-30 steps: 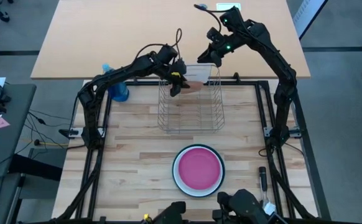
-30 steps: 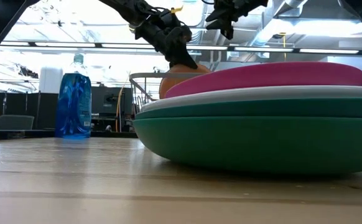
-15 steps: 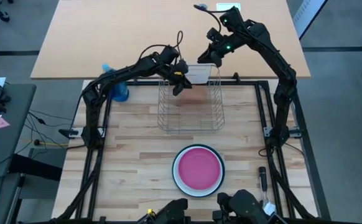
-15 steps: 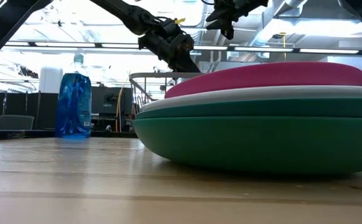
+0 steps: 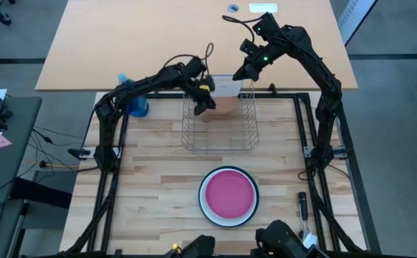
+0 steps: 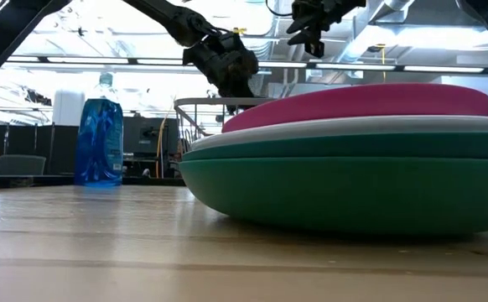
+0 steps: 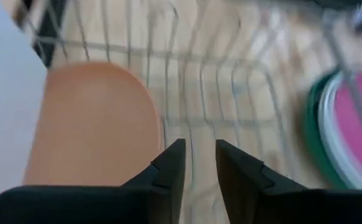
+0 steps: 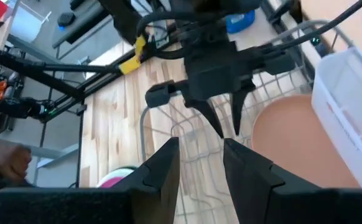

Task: Sort dishes
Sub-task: Put the brown plate in the dish rack

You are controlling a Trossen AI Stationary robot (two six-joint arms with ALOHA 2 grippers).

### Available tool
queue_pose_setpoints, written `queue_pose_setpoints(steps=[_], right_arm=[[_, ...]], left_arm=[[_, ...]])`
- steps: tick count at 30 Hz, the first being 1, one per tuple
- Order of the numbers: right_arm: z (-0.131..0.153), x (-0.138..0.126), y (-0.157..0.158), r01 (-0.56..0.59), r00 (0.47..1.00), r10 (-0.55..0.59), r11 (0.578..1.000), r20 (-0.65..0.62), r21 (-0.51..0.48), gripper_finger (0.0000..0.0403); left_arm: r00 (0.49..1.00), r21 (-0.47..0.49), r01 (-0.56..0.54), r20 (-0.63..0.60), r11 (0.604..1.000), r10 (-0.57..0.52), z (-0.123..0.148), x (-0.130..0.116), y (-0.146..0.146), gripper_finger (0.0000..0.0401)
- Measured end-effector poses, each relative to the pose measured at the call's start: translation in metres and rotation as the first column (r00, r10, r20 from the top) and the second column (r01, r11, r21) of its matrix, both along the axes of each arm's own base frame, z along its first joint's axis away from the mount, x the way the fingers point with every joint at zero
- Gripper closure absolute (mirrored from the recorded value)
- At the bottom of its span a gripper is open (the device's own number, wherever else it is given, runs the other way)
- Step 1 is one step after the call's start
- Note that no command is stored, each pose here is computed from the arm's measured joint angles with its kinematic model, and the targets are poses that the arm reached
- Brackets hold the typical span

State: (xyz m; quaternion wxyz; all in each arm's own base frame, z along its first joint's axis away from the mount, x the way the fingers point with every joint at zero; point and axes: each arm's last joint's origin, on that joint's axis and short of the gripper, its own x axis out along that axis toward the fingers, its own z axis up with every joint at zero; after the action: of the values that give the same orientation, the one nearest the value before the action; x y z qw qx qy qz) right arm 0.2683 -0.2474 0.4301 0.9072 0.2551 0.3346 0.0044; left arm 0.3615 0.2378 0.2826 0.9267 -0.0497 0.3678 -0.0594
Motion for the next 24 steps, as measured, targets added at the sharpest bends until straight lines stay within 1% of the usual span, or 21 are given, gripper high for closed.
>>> queue_pose_setpoints(steps=[2,4,5,7,9,11,13,15,17,19,24], right_arm=[[-0.001,-0.001,0.001,-0.003,1.000,0.003,1.000,-0.007,0.003,0.0275],[-0.001,-0.001,0.001,-0.003,1.000,0.003,1.000,-0.007,0.003,0.0275],[-0.001,-0.001,0.001,-0.003,1.000,0.003,1.000,-0.007,0.002,0.0275],[-0.001,-0.001,0.001,-0.003,1.000,0.003,1.000,-0.007,0.003,0.0275],[-0.001,0.000,0.001,-0.005,1.000,0.005,1.000,-0.010,0.004,0.0275],[-0.001,0.001,0.003,-0.009,1.000,0.009,1.000,-0.014,0.008,0.0275],[-0.001,0.001,0.003,-0.010,1.000,0.010,1.000,-0.015,0.010,0.0275],[-0.001,0.001,0.003,-0.011,1.000,0.011,1.000,-0.017,0.012,0.0275],[-0.001,0.001,0.003,-0.010,1.000,0.010,1.000,-0.016,0.011,0.0275],[-0.001,0.001,0.003,-0.010,1.000,0.010,1.000,-0.018,0.013,0.0275],[-0.003,-0.001,0.005,-0.010,0.999,0.012,0.999,-0.036,0.033,0.0275]], left_arm=[[0.998,0.090,0.030,-0.052,0.995,-0.026,-0.003,0.002,-0.006,0.0297],[0.996,0.197,0.061,-0.081,0.978,-0.046,-0.003,0.006,-0.010,0.0277],[0.995,0.241,0.074,-0.080,0.968,-0.057,-0.002,0.008,-0.011,0.0267],[0.995,0.289,0.092,-0.057,0.953,-0.079,-0.001,0.011,-0.011,0.0248],[0.996,0.302,0.092,-0.043,0.949,-0.083,0.001,0.012,-0.010,0.0232],[0.995,0.295,0.093,-0.051,0.951,-0.081,-0.001,0.012,-0.010,0.0223],[0.995,0.270,0.094,-0.069,0.958,-0.078,-0.010,0.014,-0.008,0.0221],[0.991,0.227,0.097,-0.115,0.969,-0.073,-0.024,0.016,-0.005,0.0221],[0.987,0.213,0.099,-0.145,0.972,-0.069,-0.037,0.019,-0.003,0.0221],[0.984,0.219,0.106,-0.164,0.970,-0.071,-0.043,0.022,-0.003,0.0221],[0.981,0.279,0.135,-0.171,0.951,-0.089,-0.042,0.025,-0.006,0.0227]])
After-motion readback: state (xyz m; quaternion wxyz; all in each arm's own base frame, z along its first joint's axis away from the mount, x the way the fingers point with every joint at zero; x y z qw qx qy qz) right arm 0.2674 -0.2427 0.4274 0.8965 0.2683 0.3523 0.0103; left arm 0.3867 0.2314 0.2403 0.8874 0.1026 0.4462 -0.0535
